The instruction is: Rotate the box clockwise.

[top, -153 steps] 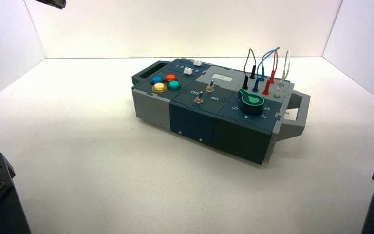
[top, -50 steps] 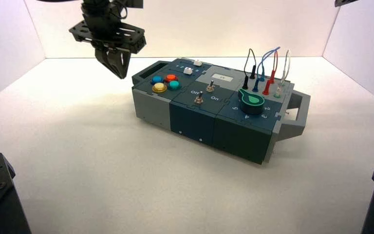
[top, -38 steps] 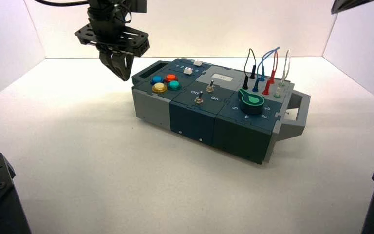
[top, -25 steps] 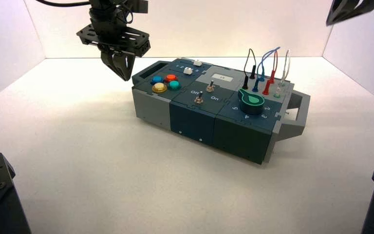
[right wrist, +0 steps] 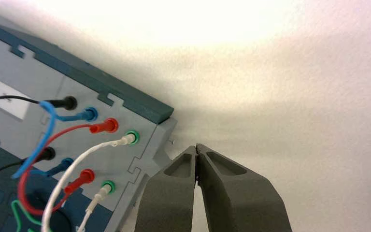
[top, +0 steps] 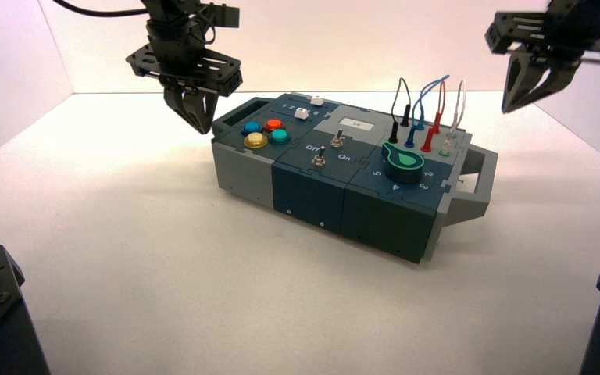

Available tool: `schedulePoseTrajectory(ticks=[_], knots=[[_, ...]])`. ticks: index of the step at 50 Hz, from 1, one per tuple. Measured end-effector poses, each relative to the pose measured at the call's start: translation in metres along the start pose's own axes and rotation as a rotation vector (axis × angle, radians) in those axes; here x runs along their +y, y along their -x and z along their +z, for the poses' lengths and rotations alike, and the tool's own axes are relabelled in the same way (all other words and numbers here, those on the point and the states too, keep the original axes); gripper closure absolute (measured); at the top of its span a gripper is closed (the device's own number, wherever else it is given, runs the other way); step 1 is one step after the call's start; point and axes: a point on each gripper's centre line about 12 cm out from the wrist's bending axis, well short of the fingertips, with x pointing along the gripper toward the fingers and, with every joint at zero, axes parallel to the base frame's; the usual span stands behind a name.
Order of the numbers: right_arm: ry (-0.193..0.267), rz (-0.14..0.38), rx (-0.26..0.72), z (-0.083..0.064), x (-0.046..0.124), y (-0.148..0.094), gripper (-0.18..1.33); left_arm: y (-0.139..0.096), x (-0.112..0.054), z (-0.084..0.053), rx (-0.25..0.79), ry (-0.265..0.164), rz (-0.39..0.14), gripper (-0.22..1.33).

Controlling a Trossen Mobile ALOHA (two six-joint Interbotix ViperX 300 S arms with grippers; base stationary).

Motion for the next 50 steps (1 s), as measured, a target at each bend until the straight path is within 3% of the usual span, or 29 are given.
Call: schedulePoseTrajectory(ticks=[19,39,50], knots=[[-0.011,-0.002,0.056,0.003,-0.001,-0.021,1.29,-0.004,0.0,0.0,0.002,-0.002,0.0,1.28],[-0.045,0.002,0.13,-0.005,-0.001,-0.05,1.29,-0.006,0.0,-0.001,0.006,-0.001,-0.001,1.28],[-0.046,0.016,0.132,-0.004,0.007,-0.056,1.29,-0.007,0.0,-0.001,0.006,-0.001,-0.001,1.28]])
